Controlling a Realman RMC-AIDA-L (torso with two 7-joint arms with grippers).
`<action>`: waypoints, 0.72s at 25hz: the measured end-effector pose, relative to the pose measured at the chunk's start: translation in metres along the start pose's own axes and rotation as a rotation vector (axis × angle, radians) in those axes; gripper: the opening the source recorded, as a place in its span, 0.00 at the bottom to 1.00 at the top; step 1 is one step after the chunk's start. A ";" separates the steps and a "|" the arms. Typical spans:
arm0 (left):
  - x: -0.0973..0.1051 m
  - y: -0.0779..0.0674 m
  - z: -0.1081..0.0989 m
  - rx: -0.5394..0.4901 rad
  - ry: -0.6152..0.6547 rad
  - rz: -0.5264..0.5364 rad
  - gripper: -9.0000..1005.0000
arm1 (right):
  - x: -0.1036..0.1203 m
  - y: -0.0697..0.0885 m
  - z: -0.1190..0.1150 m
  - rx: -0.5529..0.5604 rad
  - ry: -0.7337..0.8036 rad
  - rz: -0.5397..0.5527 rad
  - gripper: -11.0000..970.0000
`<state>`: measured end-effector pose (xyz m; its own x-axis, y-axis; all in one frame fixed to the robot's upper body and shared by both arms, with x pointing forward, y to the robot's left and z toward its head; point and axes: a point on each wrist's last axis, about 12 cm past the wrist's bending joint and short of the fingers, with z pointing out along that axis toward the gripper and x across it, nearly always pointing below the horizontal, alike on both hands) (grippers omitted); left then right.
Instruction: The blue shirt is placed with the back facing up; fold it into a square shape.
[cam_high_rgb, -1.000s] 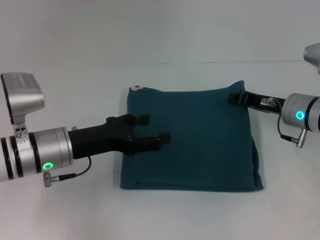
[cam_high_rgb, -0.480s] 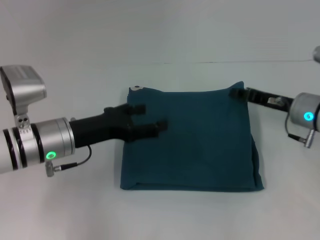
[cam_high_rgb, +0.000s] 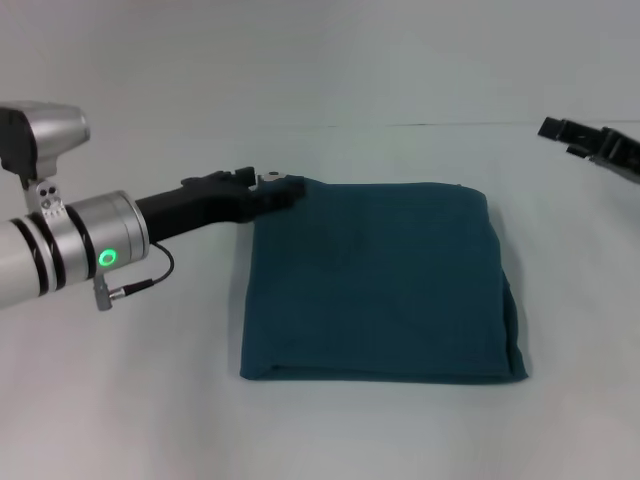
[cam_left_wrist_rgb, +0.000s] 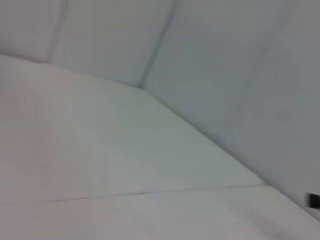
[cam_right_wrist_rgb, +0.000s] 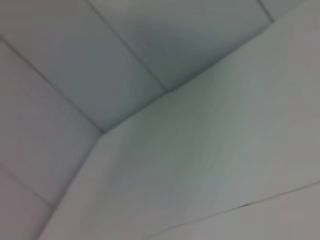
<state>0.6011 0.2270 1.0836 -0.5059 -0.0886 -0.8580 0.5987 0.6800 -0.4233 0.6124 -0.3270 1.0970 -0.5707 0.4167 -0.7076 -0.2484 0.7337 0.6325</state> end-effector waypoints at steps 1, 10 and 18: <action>-0.001 0.001 0.001 -0.013 -0.002 -0.016 0.93 | -0.006 0.002 -0.007 -0.048 0.015 -0.006 0.55; -0.003 0.015 0.009 -0.153 0.004 -0.164 0.93 | -0.017 0.007 -0.017 -0.127 0.069 0.004 0.86; 0.005 0.020 0.022 -0.232 0.035 -0.228 0.93 | -0.017 0.010 -0.013 -0.121 0.114 -0.006 0.85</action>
<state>0.6241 0.2247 1.0643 -0.6340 -0.2359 -0.7364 0.3118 0.7935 -0.5226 0.6098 -0.3335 1.1199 -0.6523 0.3442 -0.6753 -0.3405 0.6629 0.6668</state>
